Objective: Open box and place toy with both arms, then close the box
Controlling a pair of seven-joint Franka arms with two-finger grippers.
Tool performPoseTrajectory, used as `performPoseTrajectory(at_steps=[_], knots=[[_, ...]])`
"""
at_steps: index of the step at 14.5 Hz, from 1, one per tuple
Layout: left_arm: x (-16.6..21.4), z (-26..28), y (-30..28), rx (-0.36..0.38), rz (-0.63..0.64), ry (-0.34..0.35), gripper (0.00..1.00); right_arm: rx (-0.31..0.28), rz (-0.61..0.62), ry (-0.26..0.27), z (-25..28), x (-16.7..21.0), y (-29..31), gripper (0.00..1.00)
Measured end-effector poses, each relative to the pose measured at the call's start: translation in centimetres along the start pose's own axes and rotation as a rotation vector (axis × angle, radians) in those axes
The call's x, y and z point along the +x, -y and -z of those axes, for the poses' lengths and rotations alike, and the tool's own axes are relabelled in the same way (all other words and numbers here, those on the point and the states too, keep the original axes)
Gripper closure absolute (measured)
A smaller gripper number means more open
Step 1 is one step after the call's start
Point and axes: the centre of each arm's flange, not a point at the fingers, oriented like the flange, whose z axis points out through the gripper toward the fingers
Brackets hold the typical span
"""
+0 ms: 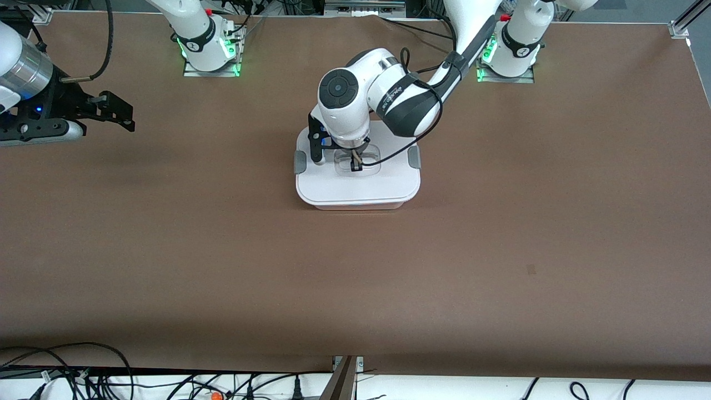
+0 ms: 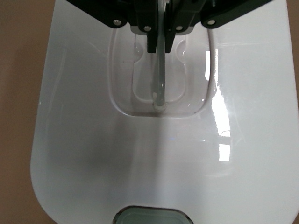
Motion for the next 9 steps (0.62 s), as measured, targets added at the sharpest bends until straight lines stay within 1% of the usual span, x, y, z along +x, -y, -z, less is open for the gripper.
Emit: performPoseTrajectory(at_steps=[9], knots=[[0.05, -0.04, -0.41, 0.007, -0.009, 0.012, 0.93, 0.0, -0.001, 0.004, -0.21, 0.11, -0.03, 0.0]])
